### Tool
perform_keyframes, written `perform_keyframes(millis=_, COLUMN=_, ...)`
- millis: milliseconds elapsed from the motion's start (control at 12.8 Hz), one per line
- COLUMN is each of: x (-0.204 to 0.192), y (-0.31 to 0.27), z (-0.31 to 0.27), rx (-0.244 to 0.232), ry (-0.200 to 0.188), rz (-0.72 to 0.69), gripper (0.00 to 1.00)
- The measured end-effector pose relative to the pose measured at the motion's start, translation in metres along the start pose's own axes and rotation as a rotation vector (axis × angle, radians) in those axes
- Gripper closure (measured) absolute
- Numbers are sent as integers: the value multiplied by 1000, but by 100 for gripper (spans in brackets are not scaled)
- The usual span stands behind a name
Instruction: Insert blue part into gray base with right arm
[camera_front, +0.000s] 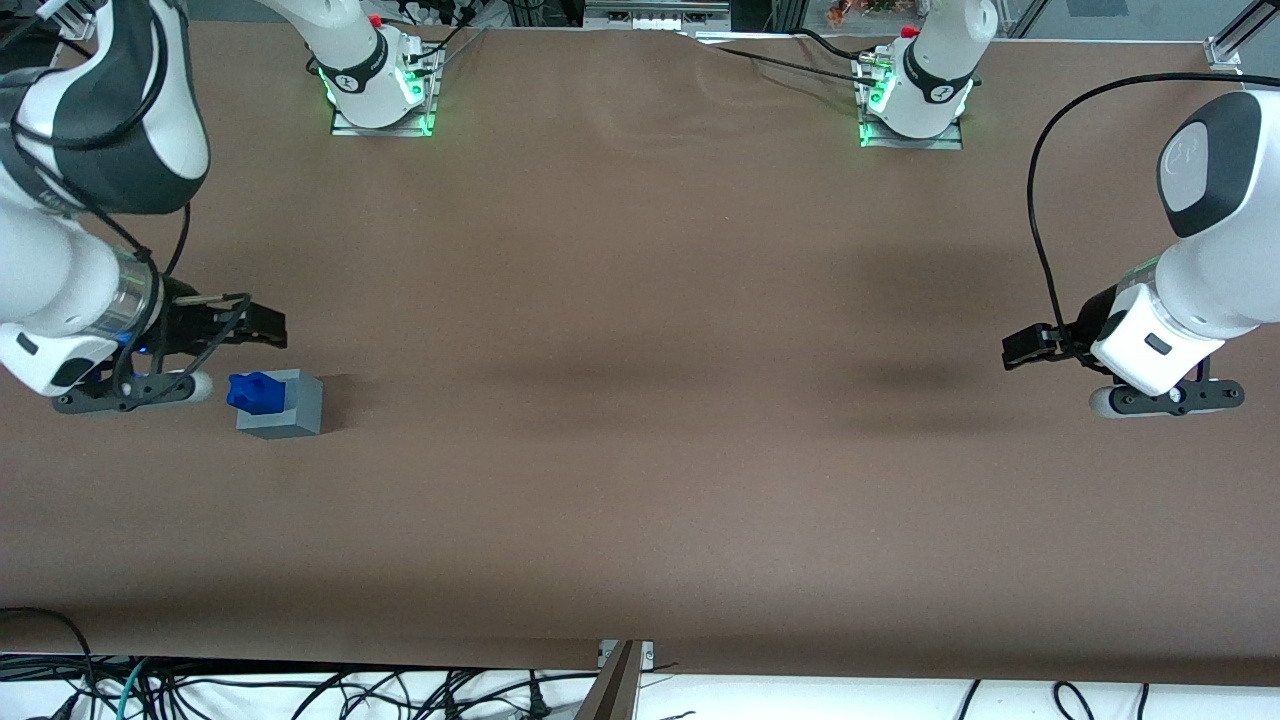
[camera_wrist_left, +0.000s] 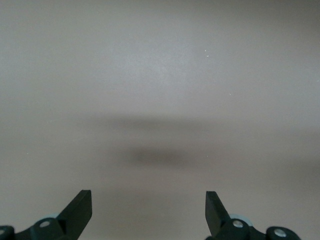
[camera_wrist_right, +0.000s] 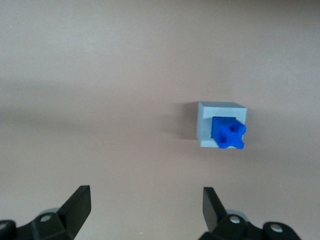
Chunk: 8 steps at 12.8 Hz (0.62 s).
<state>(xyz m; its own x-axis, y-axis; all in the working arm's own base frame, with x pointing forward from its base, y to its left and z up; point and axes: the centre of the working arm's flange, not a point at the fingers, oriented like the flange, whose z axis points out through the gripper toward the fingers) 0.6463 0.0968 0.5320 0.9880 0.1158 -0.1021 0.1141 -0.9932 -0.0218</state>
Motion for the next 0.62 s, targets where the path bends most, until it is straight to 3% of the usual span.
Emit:
perform_keyframes(millis=389, x=-29, y=-1, z=-11, rx=-16, ry=-25, rz=12, gripper=1)
perform_keyframes(millis=623, x=-62, y=16, z=-2, rx=-8, ry=1, rz=21, gripper=1)
